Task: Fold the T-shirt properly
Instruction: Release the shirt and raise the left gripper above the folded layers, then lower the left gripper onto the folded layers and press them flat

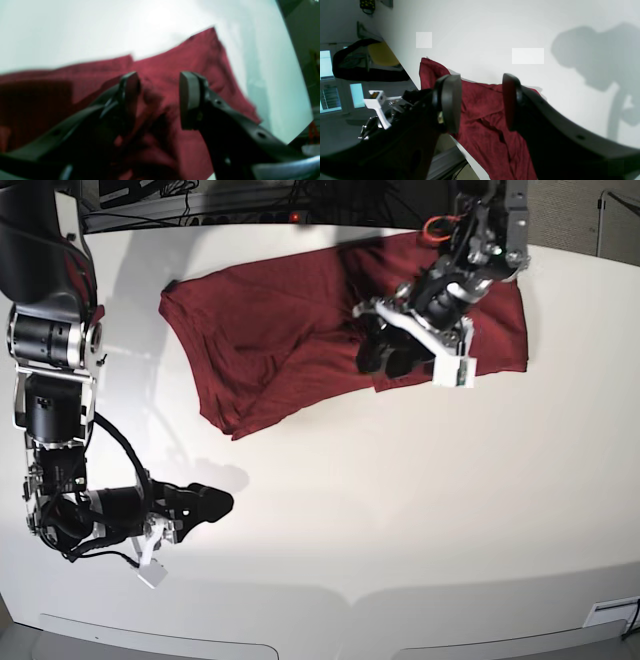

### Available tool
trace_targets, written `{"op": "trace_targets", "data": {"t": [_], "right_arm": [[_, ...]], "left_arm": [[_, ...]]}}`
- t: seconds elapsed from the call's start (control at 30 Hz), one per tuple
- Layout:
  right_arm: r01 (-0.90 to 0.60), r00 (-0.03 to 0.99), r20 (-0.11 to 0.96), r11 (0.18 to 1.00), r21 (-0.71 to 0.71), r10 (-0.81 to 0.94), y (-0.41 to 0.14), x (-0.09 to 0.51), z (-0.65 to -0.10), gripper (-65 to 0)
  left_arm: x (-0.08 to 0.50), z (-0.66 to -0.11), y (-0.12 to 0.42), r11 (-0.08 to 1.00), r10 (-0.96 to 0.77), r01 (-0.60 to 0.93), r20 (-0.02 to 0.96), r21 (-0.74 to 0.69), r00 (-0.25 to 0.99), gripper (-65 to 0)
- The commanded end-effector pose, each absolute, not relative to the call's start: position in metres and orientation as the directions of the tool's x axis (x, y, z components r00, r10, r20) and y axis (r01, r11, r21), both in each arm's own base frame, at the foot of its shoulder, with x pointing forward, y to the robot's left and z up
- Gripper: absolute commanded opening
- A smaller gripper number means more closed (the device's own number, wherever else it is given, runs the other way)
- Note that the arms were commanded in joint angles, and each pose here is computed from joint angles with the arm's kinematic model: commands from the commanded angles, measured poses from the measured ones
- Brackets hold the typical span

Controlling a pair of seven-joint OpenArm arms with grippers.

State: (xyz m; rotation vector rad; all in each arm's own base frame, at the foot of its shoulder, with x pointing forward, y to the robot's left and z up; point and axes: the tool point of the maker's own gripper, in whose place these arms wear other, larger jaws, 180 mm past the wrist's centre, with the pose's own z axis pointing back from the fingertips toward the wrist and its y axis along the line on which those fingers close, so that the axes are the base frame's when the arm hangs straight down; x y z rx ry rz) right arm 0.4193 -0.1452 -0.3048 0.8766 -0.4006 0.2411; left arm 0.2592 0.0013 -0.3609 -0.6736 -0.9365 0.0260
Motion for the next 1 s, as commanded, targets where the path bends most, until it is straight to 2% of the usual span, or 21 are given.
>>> {"op": "trace_targets", "data": {"t": [0.0, 0.2, 0.37, 0.57, 0.77, 0.97], "right_arm": [[-0.407, 0.866, 0.500, 0.614, 0.676, 0.023, -0.150, 0.435, -0.279, -37.9], [-0.404, 0.866, 0.500, 0.619, 0.673, 0.022, -0.153, 0.435, -0.279, -37.9], [-0.400, 0.866, 0.500, 0.627, 0.669, 0.019, -0.158, 0.434, -0.278, -37.9], [-0.400, 0.866, 0.500, 0.626, 0.669, 0.019, -0.158, 0.434, -0.279, -37.9], [-0.398, 0.868, 0.496, 0.626, 0.671, 0.020, -0.157, 0.433, -0.280, -37.9], [-0.396, 0.869, 0.495, 0.627, 0.671, 0.020, -0.158, 0.433, -0.281, -37.9]], "left_arm": [[0.272, -0.341, -0.004, 0.783, 0.333, 0.288, 0.762, -0.552, 0.555, -38.8], [0.303, -0.311, -0.016, 0.767, 0.362, 0.330, 0.795, -0.551, 0.487, -38.8], [0.302, -0.324, -0.016, 0.804, 0.251, 0.343, 0.800, -0.486, 0.545, -38.8], [0.290, -0.364, 0.006, 0.908, 0.014, 0.320, 0.783, -0.270, 0.622, -38.8], [0.297, -0.376, 0.051, 0.985, -0.024, 0.148, 0.771, -0.092, 0.636, -38.8], [0.297, -0.380, 0.067, 0.993, -0.088, 0.121, 0.762, 0.013, 0.641, -38.8]]}}
